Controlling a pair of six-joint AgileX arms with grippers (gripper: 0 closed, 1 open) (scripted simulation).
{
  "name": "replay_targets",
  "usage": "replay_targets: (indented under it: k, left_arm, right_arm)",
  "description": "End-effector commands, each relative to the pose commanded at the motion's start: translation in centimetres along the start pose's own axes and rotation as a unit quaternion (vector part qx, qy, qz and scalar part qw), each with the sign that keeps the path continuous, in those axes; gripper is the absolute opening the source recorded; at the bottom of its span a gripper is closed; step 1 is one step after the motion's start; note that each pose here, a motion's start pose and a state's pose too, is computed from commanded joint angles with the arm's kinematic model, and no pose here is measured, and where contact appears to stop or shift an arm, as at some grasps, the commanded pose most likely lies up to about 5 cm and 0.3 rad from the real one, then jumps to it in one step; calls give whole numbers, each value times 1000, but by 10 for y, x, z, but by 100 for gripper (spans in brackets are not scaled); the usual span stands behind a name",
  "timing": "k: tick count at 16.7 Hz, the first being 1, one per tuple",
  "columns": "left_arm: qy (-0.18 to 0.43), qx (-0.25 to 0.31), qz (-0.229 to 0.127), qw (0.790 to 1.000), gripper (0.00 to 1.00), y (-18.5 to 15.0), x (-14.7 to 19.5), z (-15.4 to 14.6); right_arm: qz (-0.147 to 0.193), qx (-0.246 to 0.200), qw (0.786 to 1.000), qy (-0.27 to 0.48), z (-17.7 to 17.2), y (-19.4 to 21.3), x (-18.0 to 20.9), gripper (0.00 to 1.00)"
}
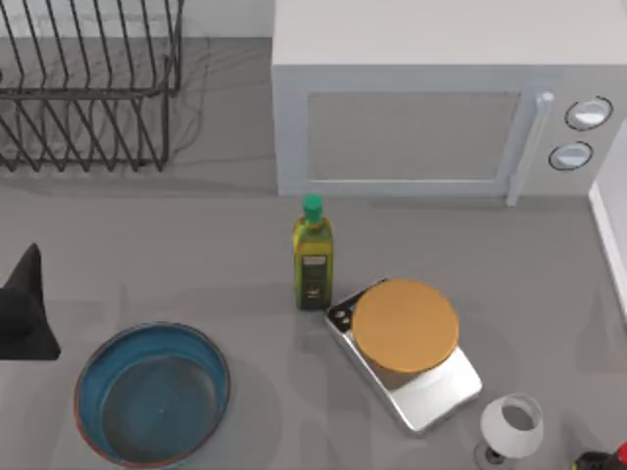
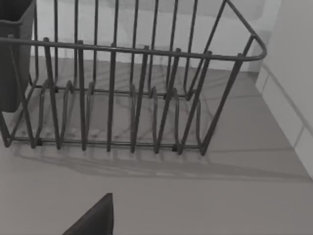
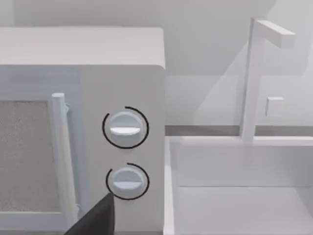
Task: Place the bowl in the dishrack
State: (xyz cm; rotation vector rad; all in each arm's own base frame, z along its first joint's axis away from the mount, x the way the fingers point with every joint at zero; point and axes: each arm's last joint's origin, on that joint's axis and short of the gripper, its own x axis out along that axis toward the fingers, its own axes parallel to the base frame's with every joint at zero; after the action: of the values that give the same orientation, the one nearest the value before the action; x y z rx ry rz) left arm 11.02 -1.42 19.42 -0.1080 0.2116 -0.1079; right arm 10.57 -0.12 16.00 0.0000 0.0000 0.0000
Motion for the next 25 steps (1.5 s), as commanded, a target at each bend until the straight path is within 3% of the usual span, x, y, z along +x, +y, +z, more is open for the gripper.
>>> replay_targets:
  k: [3,5,9,12,15,18,25]
  left_arm:
    - [125,-36,-30,991,100,-17,12,26]
    - [230,-51,-38,971,100,-33,28,40]
    - [429,-50,-18,902,100,-76,69,50]
    - [529,-32,12,848,100,-112,93,50]
    - [590,-12,43,806,100,-146,110,45]
    - [621,4,65,781,100,-169,120,40]
    - [627,6,70,776,100,-173,123,39]
  right_arm:
    - [0,0,1000,0,0,0,0,100]
    - [0,0,1000,0,0,0,0,100]
    - [0,0,1000,0,0,0,0,100]
    - [0,0,1000,0,0,0,0,100]
    - [0,0,1000,0,0,0,0,100]
    - [0,0,1000,0,0,0,0,100]
    - [0,0,1000,0,0,0,0,100]
